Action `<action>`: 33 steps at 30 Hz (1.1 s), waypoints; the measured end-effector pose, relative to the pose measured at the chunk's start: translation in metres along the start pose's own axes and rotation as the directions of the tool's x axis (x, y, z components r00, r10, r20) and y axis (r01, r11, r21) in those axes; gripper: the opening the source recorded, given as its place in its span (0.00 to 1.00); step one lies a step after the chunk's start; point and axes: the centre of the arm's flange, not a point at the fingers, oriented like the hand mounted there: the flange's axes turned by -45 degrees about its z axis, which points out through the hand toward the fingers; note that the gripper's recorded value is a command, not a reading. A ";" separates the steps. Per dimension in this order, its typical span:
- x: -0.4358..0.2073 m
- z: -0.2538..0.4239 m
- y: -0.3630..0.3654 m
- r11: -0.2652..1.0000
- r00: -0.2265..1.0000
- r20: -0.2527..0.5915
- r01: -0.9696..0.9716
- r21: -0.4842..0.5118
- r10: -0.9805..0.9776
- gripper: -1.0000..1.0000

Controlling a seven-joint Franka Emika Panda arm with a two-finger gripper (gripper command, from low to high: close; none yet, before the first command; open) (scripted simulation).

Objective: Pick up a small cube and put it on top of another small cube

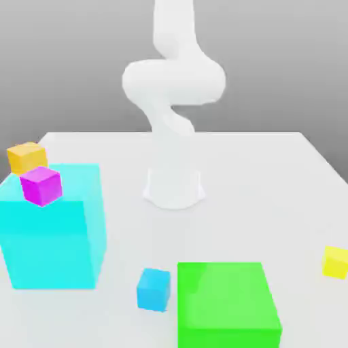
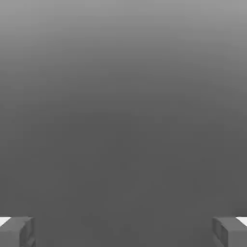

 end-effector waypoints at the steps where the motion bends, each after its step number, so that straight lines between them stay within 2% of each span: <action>1: -0.003 0.016 0.001 0.999 0.999 0.022 -0.049 -0.006 0.049 0.50; 10: -0.045 0.145 0.017 0.892 0.877 0.167 -0.433 -0.129 0.450 0.50; 18: -0.109 0.240 0.035 0.665 0.638 0.199 -0.678 -0.313 0.744 0.50; 25: -0.181 0.305 0.051 0.386 0.372 0.130 -0.785 -0.485 0.919 0.50; 33: -0.275 0.354 0.071 0.012 0.063 -0.057 -0.772 -0.636 0.996 0.50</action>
